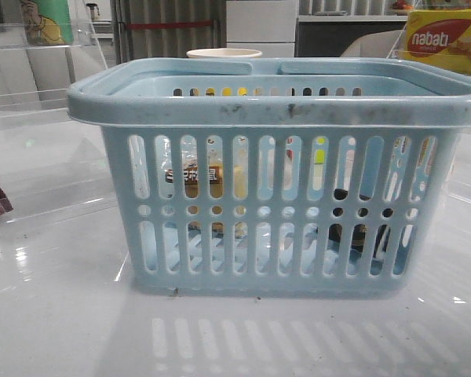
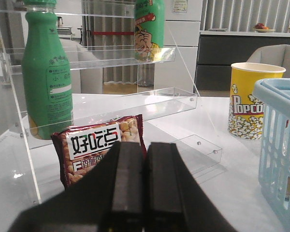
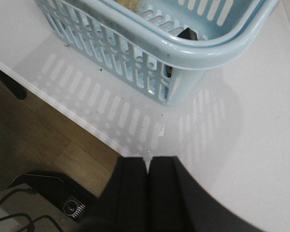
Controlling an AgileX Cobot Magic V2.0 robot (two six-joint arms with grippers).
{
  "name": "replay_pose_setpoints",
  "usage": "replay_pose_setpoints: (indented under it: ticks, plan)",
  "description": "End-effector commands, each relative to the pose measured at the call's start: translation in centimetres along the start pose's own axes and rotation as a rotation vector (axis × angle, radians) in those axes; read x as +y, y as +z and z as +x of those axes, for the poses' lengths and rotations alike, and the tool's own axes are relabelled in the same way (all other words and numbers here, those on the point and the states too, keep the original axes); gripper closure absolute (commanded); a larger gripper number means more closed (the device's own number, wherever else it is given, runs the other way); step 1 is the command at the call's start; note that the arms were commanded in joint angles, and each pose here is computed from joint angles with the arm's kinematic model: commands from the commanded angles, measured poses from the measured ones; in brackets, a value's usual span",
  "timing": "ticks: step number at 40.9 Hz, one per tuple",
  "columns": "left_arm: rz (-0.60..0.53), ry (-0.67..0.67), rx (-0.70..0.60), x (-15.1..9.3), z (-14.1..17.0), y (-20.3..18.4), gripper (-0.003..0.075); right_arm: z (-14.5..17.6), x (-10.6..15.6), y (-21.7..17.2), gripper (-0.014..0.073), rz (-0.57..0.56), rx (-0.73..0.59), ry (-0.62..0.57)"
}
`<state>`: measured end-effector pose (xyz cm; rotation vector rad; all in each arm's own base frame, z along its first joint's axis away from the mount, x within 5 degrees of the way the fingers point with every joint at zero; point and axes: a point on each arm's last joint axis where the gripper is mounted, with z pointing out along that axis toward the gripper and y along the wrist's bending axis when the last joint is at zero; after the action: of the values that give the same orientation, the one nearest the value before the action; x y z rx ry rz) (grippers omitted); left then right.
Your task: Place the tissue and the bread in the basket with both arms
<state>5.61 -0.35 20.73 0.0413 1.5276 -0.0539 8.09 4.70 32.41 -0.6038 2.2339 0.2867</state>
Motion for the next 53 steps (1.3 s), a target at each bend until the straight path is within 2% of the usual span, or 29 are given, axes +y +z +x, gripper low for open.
replay_pose_setpoints:
  ticks: [1, 24, 29, 38, 44, 53]
  plan:
    - [-0.003, -0.005, -0.097, 0.0, -0.6, -0.2, 0.0627, -1.0, -0.1, -0.6, 0.0568, 0.01, -0.083, 0.001]
    - [-0.003, -0.005, -0.094, 0.0, -0.6, -0.2, 0.0627, -0.3, -0.2, -0.9, 0.0568, 0.024, -0.106, 0.026]
    - [-0.003, -0.005, -0.094, 0.0, -0.6, -0.2, 0.0627, 1.0, -1.2, -1.3, 0.0568, 0.136, -0.248, 0.099]
    - [-0.003, -0.005, -0.094, 0.0, -0.6, -0.2, 0.0627, 5.1, -2.3, -0.8, 0.0568, 0.399, -0.633, 0.169]
    - [-0.003, -0.005, -0.094, 0.0, -0.6, -0.2, 0.0627, 7.8, -2.5, 0.6, 0.0568, 0.492, -0.754, 0.174]
    - [-0.003, -0.005, -0.094, 0.0, -0.6, -0.2, 0.0627, 10.7, -2.7, 3.1, 0.0568, 0.525, -0.854, 0.158]
